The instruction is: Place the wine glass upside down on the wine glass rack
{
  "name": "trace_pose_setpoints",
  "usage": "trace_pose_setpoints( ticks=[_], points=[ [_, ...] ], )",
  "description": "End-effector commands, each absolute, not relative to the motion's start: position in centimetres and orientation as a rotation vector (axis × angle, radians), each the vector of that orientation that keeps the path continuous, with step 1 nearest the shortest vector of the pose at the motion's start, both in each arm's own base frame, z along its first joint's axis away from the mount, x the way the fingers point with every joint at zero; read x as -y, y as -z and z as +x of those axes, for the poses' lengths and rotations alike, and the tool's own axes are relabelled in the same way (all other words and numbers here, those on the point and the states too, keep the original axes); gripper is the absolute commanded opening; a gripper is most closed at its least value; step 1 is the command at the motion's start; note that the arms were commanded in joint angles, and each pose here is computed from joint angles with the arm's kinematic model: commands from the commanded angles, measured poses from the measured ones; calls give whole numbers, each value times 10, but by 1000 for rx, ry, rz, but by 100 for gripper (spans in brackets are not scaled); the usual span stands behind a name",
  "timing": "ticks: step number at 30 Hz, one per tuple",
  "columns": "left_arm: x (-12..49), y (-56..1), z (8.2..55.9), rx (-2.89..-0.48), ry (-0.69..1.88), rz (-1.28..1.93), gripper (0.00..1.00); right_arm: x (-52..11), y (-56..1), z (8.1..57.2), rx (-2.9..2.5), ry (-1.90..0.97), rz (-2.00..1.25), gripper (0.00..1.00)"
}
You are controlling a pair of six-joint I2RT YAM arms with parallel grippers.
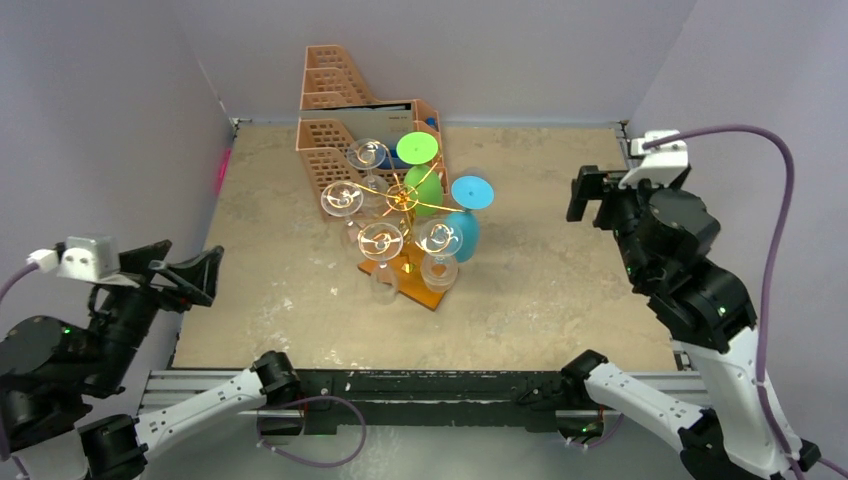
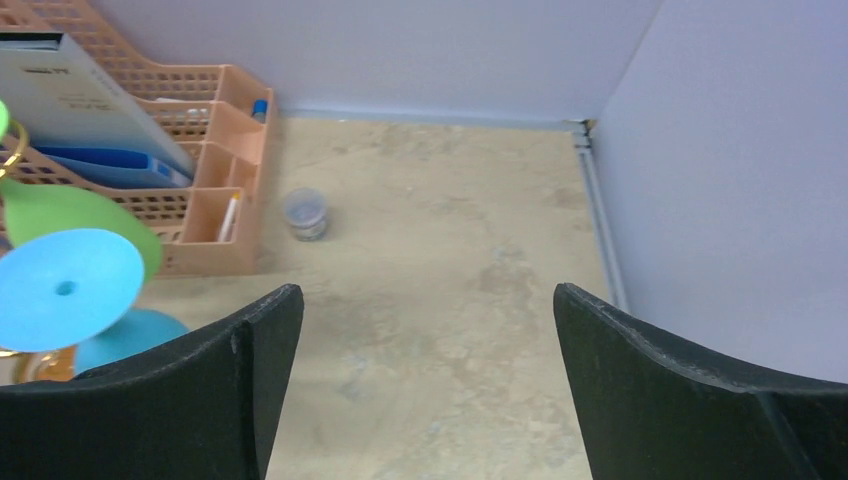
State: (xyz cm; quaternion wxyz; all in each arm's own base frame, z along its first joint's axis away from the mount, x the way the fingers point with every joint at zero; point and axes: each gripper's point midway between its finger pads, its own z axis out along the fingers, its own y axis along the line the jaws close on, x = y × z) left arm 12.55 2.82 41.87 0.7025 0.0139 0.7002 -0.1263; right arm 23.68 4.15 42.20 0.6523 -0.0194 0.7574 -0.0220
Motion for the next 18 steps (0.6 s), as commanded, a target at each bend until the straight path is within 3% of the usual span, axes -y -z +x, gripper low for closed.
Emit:
trace_pose_setpoints(
  ticks=[1,18],
  points=[
    [-40,-438,116,-1491,316,40,85,-7,-437,220,-1661,209,-41,99],
    [-29,-447,108,-1483,366,140,88,4,-436,186,-1625,86,14,99]
  ],
)
